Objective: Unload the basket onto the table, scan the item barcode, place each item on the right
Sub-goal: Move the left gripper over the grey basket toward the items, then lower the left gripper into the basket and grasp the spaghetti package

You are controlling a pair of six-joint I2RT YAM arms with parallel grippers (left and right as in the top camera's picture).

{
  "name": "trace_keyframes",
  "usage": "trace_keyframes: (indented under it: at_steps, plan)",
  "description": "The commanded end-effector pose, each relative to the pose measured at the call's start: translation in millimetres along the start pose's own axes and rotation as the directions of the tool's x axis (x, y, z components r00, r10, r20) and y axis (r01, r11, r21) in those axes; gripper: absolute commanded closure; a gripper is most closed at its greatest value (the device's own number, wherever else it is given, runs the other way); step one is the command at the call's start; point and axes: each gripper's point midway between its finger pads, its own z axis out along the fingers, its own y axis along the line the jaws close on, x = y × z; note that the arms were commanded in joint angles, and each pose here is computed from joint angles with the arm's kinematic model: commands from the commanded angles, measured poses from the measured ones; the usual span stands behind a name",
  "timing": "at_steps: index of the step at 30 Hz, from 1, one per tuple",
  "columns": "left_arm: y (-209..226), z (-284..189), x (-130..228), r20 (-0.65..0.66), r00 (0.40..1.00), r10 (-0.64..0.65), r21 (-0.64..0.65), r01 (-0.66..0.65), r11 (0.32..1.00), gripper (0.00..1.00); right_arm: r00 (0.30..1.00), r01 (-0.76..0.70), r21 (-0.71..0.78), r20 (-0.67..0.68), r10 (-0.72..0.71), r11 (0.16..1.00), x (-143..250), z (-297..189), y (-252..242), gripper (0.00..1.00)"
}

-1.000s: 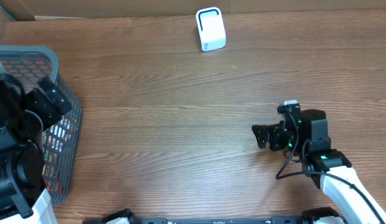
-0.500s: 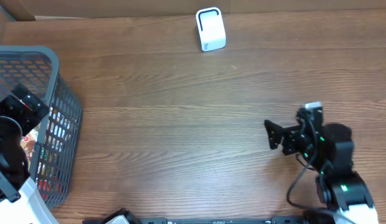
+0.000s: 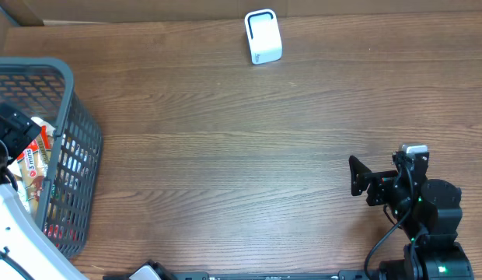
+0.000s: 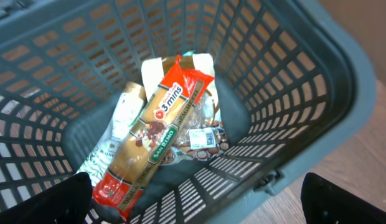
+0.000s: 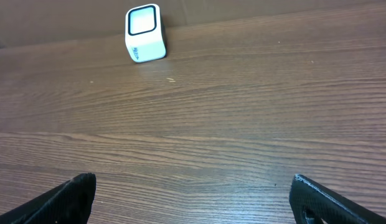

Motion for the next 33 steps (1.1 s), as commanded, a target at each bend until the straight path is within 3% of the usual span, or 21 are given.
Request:
trace_keyframes:
  at_steps: [1, 14, 17, 19, 26, 33]
  plan:
    - [-2.2, 3.0, -6.0, 0.001, 1.0, -0.002, 0.009, 0.002, 1.0, 0.02, 1.0, -0.002, 0.013, 0.0, 0.002, 1.0, 1.7, 1.1, -3.1, 0.0]
    - [1.3, 21.5, -6.7, 0.001, 0.999, 0.041, -0.022, -0.041, 0.999, 0.15, 1.0, 0.001, 0.007, -0.002, -0.001, 1.0, 2.1, 1.2, -1.4, 0.0]
    - [3.0, 40.0, 4.5, -0.037, 0.996, 0.079, -0.032, -0.081, 0.996, 0.15, 1.0, 0.007, -0.006, -0.005, -0.007, 1.0, 2.8, 1.5, 2.3, 0.0]
    - [9.6, 52.2, 12.9, -0.063, 0.994, 0.091, -0.068, -0.096, 0.993, 0.09, 1.0, 0.011, -0.015, -0.007, -0.012, 1.0, 3.4, 1.7, 4.9, 0.0]
    - [29.4, 93.5, 42.4, -0.14, 0.981, 0.134, -0.156, -0.155, 0.976, 0.09, 1.0, 0.016, -0.024, -0.009, -0.016, 1.0, 3.9, 1.8, 7.3, 0.0]
    - [30.9, 130.1, 51.4, -0.137, 0.965, 0.224, -0.055, -0.233, 0.971, 0.07, 1.0, 0.016, -0.024, -0.009, -0.016, 1.0, 3.9, 1.8, 7.3, 0.0]
